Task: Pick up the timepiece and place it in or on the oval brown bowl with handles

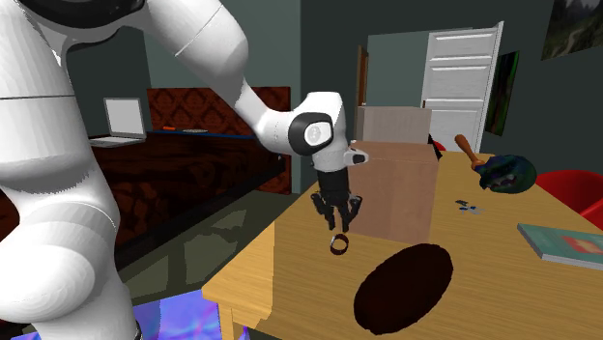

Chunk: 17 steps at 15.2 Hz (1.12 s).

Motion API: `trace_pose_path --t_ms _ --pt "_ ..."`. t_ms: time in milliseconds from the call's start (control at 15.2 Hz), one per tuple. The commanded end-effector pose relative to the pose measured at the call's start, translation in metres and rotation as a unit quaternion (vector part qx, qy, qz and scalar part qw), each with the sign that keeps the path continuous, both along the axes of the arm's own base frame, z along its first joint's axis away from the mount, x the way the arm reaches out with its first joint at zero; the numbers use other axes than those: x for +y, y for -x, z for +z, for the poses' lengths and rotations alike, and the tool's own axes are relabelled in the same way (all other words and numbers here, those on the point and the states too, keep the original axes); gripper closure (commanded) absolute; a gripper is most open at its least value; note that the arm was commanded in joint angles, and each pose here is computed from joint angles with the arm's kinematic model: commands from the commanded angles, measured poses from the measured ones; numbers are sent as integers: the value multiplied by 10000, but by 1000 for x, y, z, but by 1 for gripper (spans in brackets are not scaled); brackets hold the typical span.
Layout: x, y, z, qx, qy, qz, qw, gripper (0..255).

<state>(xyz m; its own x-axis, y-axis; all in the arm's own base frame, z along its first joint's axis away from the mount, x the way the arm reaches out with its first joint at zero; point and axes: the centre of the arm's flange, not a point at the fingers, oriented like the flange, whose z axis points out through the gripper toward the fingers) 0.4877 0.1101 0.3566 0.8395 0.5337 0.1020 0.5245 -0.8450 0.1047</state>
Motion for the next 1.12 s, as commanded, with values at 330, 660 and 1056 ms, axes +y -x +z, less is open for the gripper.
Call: trace_pose_path --t_ms 330,660,1056 --pt "-83 5 6 387 -1659 1128 9789 0" --pt "-74 4 -19 387 -1659 1128 9789 0" --pt "-73 4 -22 387 -1659 1128 9789 0"
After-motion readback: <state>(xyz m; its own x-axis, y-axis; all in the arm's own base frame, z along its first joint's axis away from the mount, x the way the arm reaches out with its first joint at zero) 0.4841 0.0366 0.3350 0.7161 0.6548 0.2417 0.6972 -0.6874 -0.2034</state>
